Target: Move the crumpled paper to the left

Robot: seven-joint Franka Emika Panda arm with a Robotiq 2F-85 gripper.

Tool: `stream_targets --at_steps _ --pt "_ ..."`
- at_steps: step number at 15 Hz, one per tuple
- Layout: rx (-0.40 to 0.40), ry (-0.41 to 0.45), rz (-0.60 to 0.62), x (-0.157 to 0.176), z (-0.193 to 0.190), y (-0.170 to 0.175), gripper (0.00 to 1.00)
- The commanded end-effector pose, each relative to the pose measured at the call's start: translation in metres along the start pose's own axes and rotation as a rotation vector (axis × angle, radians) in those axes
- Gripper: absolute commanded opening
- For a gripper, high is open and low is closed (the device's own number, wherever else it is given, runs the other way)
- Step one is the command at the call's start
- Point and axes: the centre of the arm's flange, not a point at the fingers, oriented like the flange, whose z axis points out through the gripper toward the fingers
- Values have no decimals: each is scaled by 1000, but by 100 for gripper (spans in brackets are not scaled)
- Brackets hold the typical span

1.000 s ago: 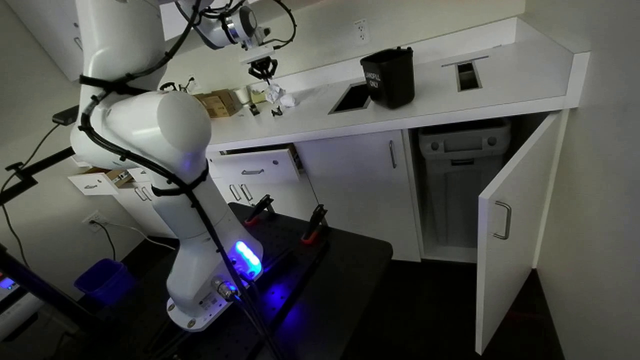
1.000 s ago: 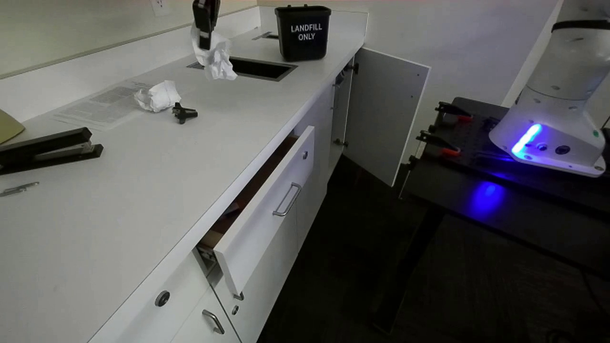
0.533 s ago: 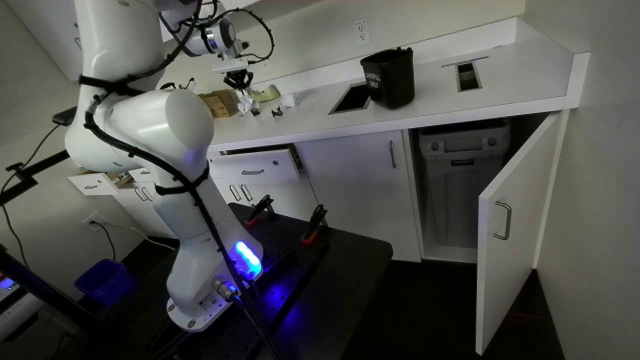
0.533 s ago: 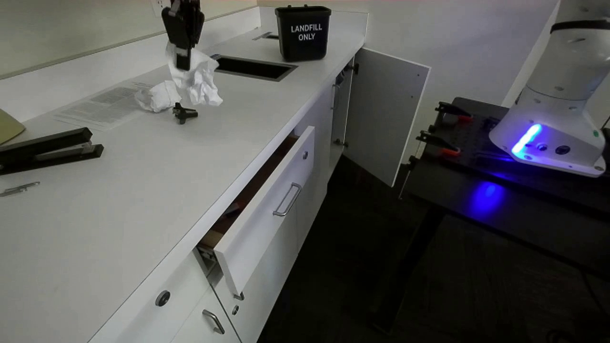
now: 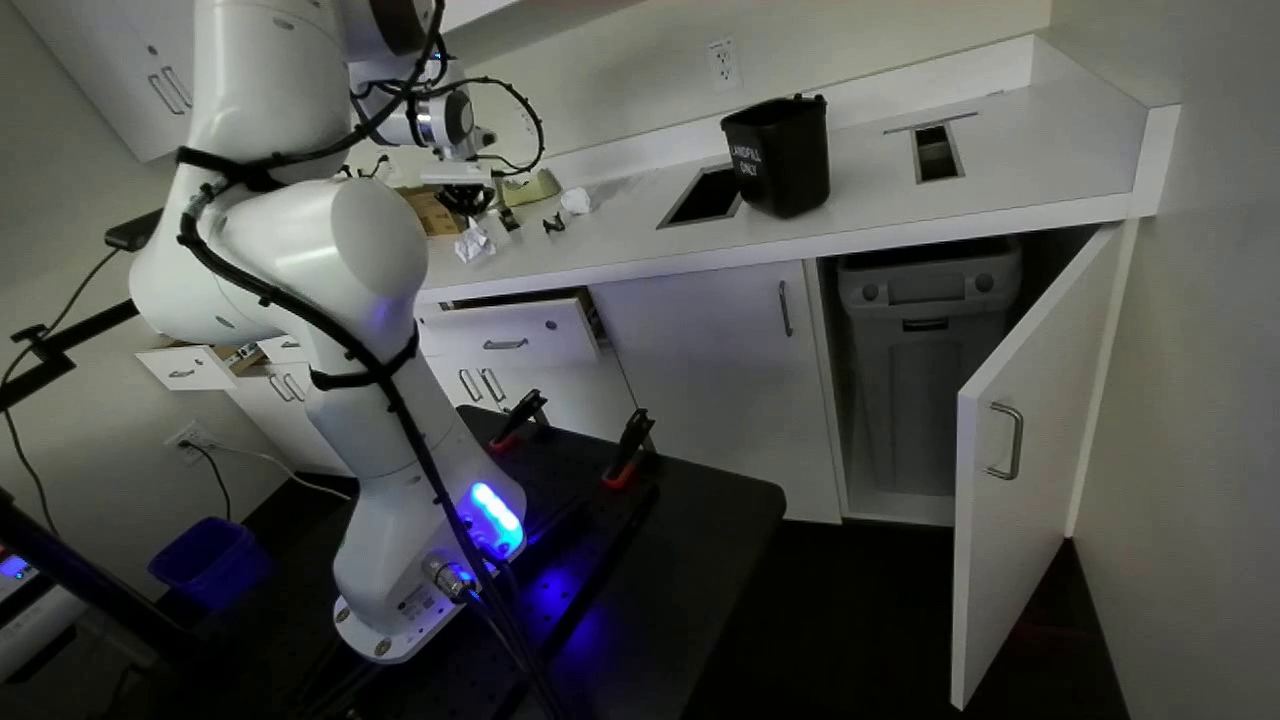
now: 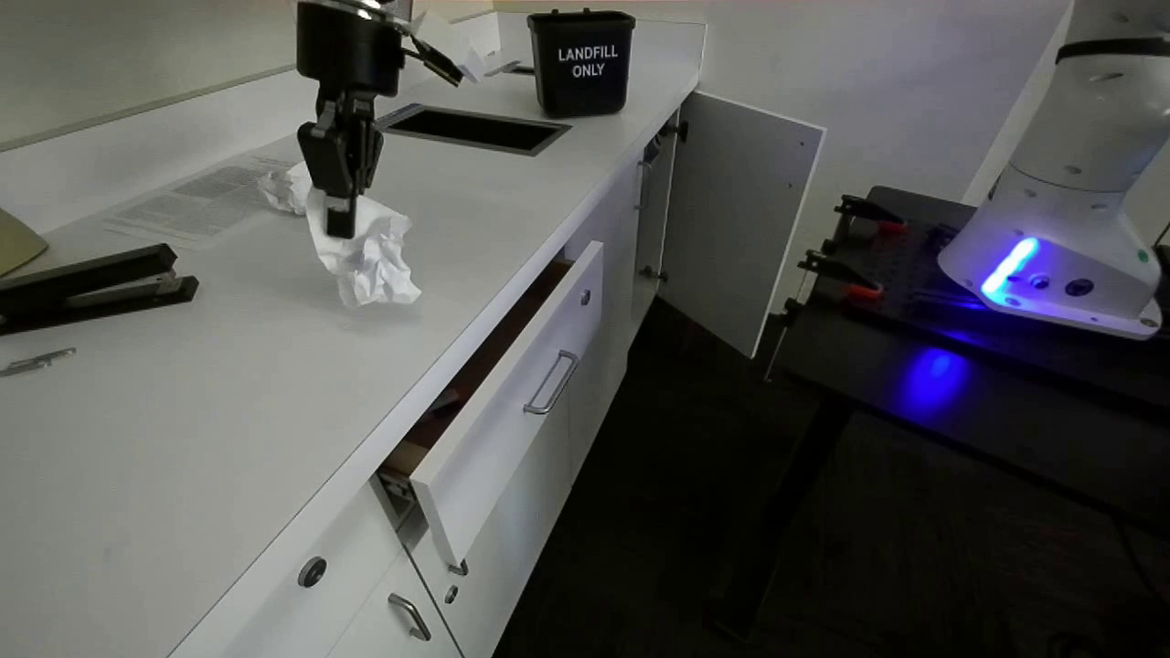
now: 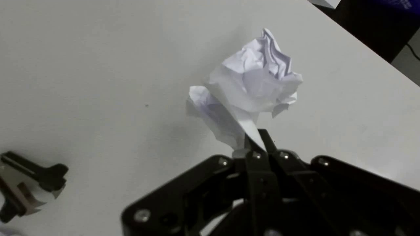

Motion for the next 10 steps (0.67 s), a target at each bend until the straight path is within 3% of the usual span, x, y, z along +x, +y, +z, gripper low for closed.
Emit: stream_targets --at_steps 1,4,10 --pt "-4 16 -25 6 11 0 27" --pt "-6 21 -25 7 11 -5 47" --pt "-56 82 -68 14 -38 -41 93"
